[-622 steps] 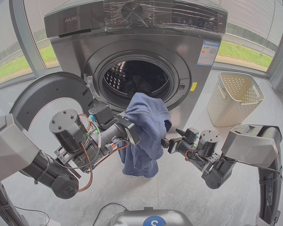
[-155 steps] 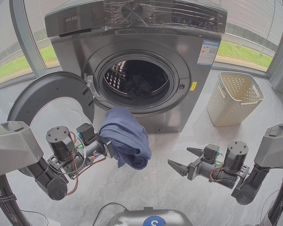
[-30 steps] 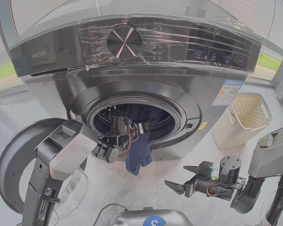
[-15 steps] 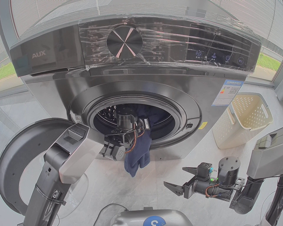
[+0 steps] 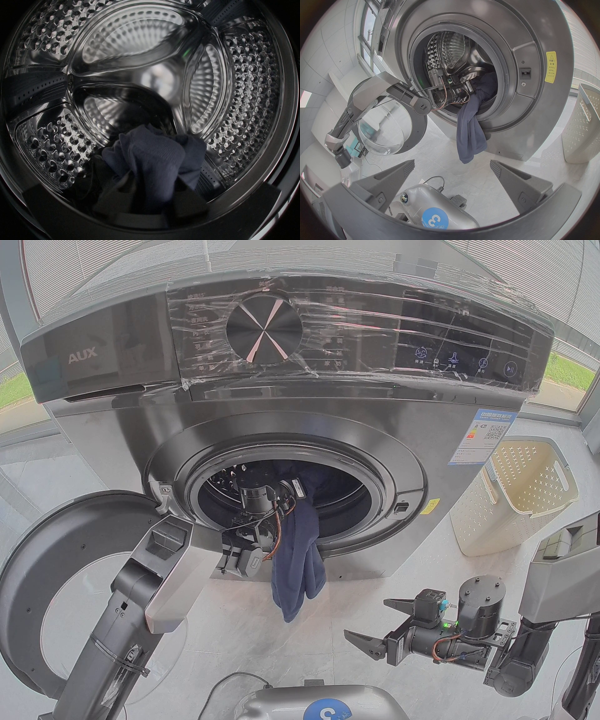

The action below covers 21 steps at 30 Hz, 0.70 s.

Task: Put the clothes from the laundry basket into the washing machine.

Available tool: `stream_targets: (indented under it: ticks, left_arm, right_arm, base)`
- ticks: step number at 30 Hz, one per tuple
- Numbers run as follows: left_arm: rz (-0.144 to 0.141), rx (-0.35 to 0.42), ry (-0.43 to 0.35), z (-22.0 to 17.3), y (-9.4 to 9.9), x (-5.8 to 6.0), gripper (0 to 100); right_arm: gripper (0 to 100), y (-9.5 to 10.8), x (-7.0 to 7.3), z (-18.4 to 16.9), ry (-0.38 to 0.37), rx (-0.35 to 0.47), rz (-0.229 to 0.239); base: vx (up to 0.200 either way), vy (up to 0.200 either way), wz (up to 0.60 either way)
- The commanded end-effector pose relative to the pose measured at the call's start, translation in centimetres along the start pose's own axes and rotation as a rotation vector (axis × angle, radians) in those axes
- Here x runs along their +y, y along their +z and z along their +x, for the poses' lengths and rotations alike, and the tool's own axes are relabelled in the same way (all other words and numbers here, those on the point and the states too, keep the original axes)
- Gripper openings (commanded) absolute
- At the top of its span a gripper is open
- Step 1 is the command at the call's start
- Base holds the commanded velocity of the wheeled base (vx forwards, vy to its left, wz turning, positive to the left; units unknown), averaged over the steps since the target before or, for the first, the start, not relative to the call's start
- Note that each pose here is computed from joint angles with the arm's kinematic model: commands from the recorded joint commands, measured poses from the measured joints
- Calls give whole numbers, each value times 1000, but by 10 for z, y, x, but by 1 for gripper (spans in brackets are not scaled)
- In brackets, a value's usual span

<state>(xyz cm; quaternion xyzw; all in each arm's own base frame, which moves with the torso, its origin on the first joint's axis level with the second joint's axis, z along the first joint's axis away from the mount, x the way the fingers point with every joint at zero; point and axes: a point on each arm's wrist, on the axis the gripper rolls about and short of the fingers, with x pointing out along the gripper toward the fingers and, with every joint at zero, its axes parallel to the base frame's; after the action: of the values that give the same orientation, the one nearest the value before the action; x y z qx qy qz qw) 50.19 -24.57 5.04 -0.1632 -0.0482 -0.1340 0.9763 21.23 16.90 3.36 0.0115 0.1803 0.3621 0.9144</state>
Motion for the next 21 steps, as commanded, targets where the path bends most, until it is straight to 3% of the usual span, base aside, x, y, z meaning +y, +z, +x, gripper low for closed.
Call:
stream_targets:
  ticks: [1,2,5,7,10,14,21]
  left_arm:
    - [-30,-31,-14,0,17,-9,100]
    - [-58,-51,-21,-1,30,-15,100]
    - [-80,-6,-17,-14,48,-22,100]
    - [-79,12,-15,-22,56,-23,100]
    - [-56,119,-25,-55,56,-31,100]
    - [-15,254,-49,-89,24,-29,100]
    - [61,334,-52,-103,-21,-18,100]
  right_arm:
    - [100,1,0,1,3,-11,-2]
    - [100,0,0,1,3,-10,-2]
    - [100,0,0,0,3,-8,-1]
    - [100,0,0,0,3,-8,-1]
    - [100,0,0,0,3,-8,-1]
    - [100,0,2,1,8,-6,-3]
    - [100,-1,2,0,8,-4,-2]
  base:
    - [0,0,0]
    - [0,0,0]
    - [0,0,0]
    - [0,0,0]
    - [0,0,0]
    - [0,0,0]
    - [0,0,0]
